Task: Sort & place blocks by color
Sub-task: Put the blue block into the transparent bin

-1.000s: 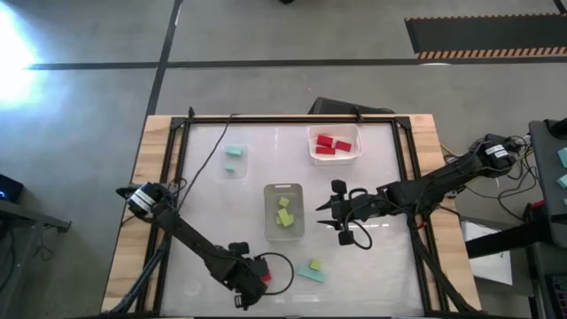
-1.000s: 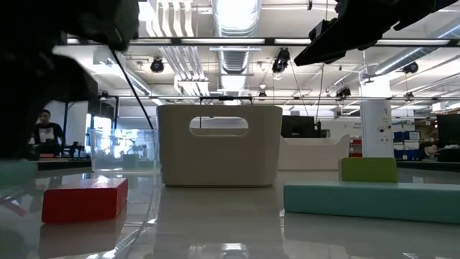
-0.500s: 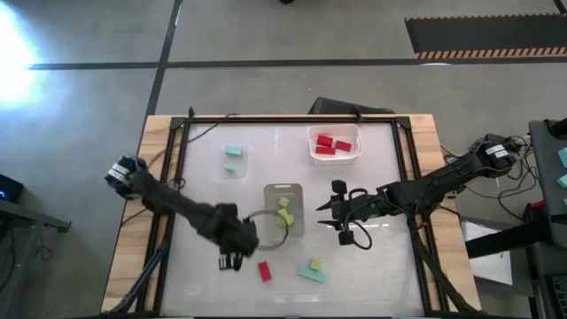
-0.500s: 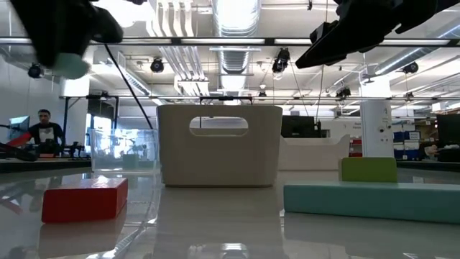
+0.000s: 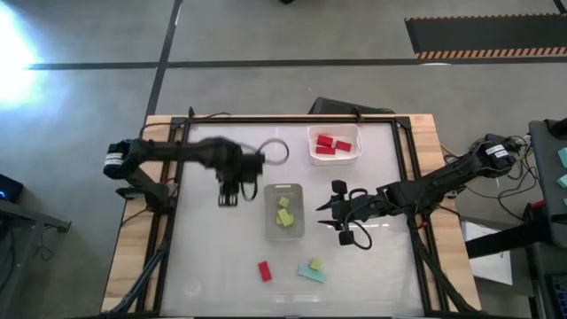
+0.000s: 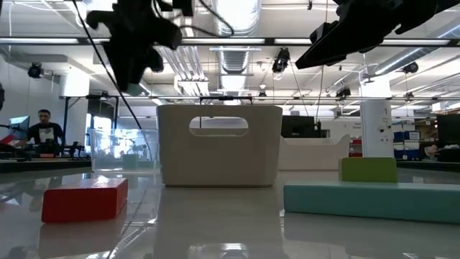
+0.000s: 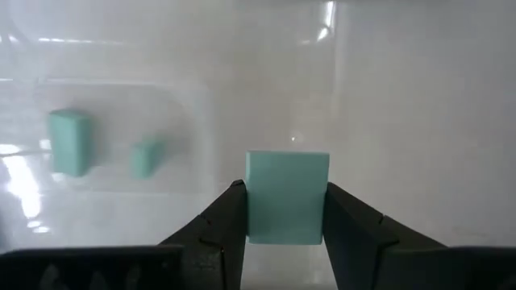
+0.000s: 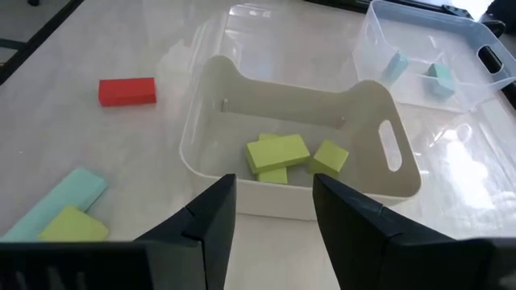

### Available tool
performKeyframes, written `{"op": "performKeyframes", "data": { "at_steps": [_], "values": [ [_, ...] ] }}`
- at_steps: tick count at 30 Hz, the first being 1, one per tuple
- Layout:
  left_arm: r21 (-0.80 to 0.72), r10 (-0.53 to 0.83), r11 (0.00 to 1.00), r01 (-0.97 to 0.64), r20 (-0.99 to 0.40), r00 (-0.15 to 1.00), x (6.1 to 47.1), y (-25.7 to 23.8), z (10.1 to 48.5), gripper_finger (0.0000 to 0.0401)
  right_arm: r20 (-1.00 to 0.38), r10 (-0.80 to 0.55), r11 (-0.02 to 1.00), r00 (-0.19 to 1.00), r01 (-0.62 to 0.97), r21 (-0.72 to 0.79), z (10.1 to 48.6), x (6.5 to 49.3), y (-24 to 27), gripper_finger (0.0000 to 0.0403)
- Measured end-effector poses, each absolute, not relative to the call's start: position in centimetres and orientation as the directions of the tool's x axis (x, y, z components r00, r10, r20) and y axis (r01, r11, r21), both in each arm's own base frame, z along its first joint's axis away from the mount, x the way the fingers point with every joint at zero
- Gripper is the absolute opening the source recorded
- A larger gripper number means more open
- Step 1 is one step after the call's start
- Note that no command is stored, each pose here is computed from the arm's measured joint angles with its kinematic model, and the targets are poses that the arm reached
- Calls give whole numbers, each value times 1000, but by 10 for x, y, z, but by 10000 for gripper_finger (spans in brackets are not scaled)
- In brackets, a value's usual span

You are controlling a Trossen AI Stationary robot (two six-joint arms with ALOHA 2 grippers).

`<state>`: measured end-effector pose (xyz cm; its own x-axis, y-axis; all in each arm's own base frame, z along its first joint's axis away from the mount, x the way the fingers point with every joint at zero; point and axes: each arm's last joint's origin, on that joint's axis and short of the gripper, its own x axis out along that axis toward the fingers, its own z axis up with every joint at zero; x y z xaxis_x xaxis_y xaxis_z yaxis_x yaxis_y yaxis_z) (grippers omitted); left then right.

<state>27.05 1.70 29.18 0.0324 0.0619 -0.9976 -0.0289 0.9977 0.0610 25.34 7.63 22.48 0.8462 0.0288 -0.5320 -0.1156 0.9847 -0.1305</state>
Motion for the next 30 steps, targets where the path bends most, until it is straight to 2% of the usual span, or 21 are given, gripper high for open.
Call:
{"op": "performKeyframes", "data": {
  "at_steps": [5, 14, 21, 30],
  "values": [
    [96, 96, 995, -5, -995, -3, 268, 68, 284, 113, -529, 6, 985, 849, -96, -143, 225, 253, 76, 157],
    [133, 134, 991, -35, -991, 30, 259, 140, 257, 113, -532, 3, 985, 847, -95, -145, 224, 253, 75, 157],
    [125, 125, 992, -33, -992, 10, 256, 168, 220, 113, -534, 0, 985, 845, -93, -147, 223, 253, 75, 157],
    [91, 90, 996, -7, -995, -37, 260, 177, 180, 113, -531, -23, 984, 847, -74, -161, 223, 253, 74, 157]
  ]
}}
